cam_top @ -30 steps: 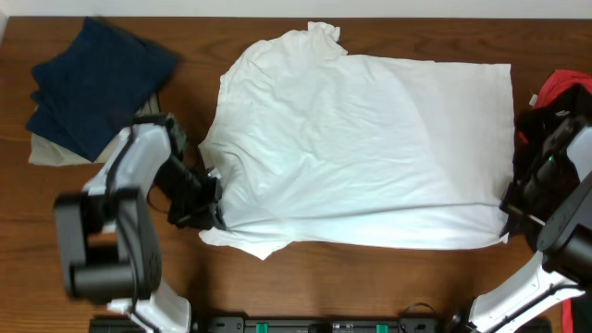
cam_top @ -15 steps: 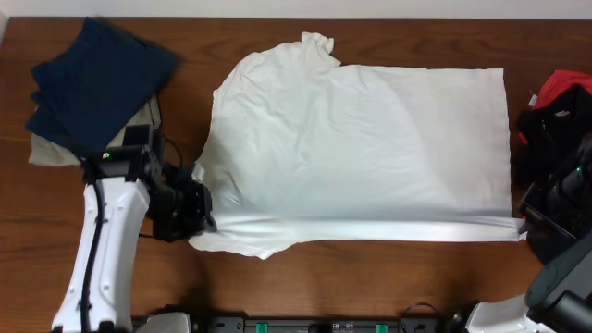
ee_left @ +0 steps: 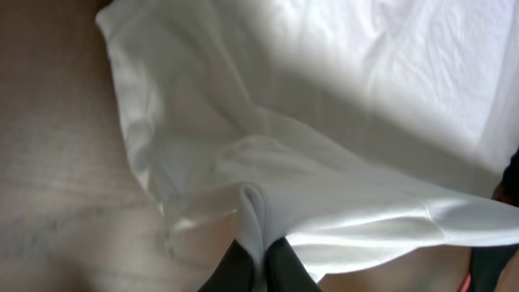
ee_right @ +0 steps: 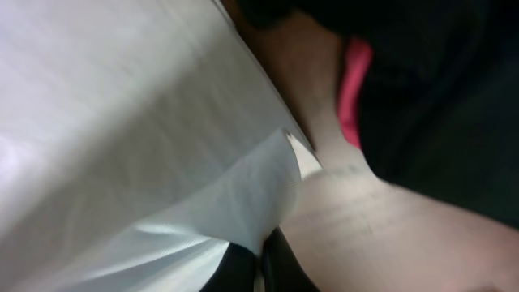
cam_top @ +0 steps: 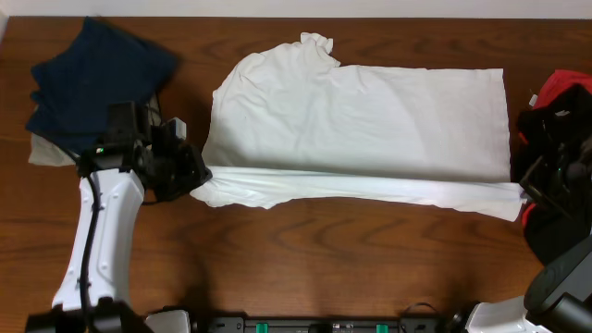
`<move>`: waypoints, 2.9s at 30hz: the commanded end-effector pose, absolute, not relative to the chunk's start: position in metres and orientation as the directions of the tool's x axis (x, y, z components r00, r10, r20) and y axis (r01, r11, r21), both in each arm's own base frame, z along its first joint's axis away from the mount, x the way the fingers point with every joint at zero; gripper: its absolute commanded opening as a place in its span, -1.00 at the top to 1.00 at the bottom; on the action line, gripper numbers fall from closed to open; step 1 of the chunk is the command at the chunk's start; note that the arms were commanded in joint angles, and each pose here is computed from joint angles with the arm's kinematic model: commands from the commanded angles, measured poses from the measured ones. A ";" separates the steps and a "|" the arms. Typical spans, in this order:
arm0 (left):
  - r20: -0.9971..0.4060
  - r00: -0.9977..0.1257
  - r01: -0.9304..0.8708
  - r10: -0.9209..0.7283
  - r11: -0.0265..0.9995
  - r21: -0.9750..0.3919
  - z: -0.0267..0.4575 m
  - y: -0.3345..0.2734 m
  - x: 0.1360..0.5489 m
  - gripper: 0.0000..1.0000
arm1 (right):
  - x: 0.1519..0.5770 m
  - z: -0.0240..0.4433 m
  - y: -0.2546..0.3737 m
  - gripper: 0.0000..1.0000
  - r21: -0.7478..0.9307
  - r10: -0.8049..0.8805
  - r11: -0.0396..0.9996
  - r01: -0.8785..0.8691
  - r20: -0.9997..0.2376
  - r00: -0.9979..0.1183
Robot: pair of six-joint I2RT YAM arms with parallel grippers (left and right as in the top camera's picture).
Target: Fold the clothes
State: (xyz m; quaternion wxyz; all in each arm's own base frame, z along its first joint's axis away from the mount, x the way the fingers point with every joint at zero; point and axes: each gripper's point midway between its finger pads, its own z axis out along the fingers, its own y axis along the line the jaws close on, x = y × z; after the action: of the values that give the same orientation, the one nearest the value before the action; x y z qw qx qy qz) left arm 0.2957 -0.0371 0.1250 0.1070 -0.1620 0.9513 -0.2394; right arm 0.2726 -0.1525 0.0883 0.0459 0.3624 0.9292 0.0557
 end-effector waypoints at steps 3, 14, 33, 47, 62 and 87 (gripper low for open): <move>-0.096 -0.927 -0.278 -0.364 0.834 -0.477 0.103 -0.037 0.308 0.87 | 0.287 0.092 -0.154 0.98 0.152 0.670 0.741 0.654 -0.105 -0.735; -0.210 -0.928 -0.171 -0.308 0.853 -0.493 0.092 -0.051 0.346 0.87 | 0.304 0.092 -0.153 0.92 0.164 0.647 0.762 0.626 -0.158 -0.746; -0.214 -0.916 -0.218 -0.339 0.870 -0.443 0.088 -0.048 0.348 -0.67 | 0.319 0.093 -0.145 -0.21 0.238 0.637 0.768 0.595 -0.184 -0.748; -0.070 -0.940 -0.306 -0.335 0.914 -0.267 0.036 -0.026 0.290 -0.68 | 0.271 0.023 -0.132 0.32 0.151 0.648 0.759 0.633 -0.083 -0.757; -0.179 -0.922 -0.294 -0.344 0.922 -0.253 0.014 -0.018 0.301 -0.06 | 0.273 0.005 -0.133 0.41 0.163 0.644 0.764 0.624 -0.138 -0.752; -0.218 -0.914 -0.284 -0.343 0.922 -0.263 0.004 -0.018 0.304 -0.05 | 0.273 0.004 -0.148 0.31 0.110 0.705 0.707 0.698 -0.178 -0.686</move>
State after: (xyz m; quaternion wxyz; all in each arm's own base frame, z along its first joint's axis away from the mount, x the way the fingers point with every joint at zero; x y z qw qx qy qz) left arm 0.3042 -0.0195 0.0073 0.1305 -0.1600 0.9713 -0.1181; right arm 0.2720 -0.1537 0.0044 0.1035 0.3787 0.9197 0.0061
